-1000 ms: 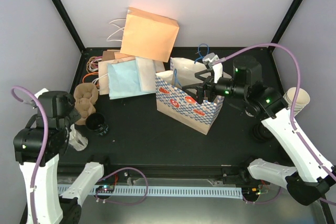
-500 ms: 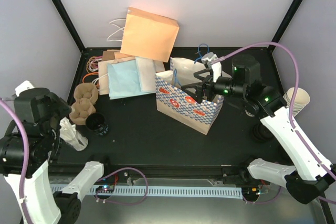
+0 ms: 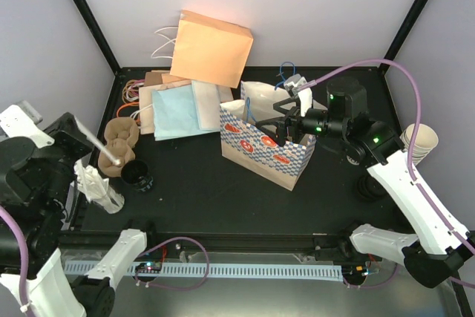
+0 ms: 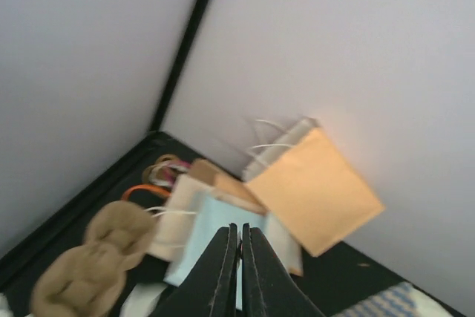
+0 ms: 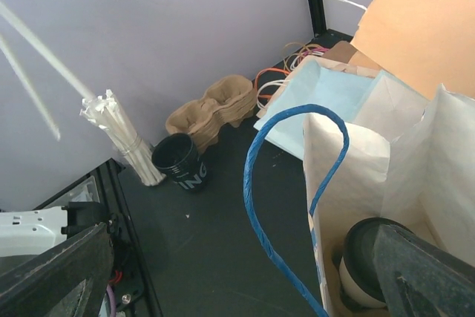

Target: Pack the takeout coffee

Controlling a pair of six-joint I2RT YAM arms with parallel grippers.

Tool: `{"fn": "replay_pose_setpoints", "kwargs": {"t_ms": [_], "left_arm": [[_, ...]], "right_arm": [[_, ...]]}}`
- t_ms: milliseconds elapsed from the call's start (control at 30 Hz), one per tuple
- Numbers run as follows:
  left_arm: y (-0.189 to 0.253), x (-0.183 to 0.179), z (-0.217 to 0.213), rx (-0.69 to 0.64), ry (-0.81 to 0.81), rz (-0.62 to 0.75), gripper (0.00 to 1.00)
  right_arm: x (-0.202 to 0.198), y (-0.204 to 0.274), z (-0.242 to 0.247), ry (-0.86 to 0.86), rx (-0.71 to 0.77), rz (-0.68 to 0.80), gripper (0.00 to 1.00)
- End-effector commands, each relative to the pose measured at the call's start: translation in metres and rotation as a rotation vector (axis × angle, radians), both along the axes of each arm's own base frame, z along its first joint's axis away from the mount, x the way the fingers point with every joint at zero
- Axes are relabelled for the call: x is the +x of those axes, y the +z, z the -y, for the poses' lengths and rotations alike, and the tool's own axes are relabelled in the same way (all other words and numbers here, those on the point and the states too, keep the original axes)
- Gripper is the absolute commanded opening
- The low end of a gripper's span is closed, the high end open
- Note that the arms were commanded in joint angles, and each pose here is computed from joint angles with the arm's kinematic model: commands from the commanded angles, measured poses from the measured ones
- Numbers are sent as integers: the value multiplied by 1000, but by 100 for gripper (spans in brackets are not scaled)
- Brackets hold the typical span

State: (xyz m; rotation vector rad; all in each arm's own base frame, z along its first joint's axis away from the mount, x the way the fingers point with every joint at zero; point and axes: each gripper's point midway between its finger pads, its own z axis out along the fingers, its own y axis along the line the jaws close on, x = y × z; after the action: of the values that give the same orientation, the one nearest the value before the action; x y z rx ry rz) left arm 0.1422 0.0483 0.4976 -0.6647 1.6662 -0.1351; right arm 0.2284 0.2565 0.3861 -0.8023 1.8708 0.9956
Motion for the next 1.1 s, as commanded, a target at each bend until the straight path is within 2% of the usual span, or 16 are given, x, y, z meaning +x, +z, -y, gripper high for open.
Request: {"fn": "replay_pose_setpoints", "kwargs": {"t_ms": [0, 167, 300, 433, 600, 700, 867, 1067], "left_arm": [[47, 11, 47, 12, -279, 254, 5], [43, 31, 68, -33, -393, 238, 2], [46, 43, 88, -80, -504, 276, 2], [35, 54, 100, -113, -564, 222, 2], [14, 66, 155, -203, -904, 164, 2], [21, 65, 174, -225, -1042, 217, 2], [48, 70, 166, -165, -998, 384, 2], [73, 93, 178, -228, -1079, 458, 1]], "right_arm": [[-2, 12, 1, -4, 16, 13, 98], [-3, 13, 4, -18, 13, 21, 98], [1, 14, 10, -61, 2, 33, 98], [0, 13, 12, -69, -2, 31, 98], [2, 15, 15, -93, -2, 33, 98], [10, 21, 30, -200, -2, 54, 98], [12, 38, 53, -325, 33, 123, 98], [8, 59, 80, -446, 85, 193, 100]]}}
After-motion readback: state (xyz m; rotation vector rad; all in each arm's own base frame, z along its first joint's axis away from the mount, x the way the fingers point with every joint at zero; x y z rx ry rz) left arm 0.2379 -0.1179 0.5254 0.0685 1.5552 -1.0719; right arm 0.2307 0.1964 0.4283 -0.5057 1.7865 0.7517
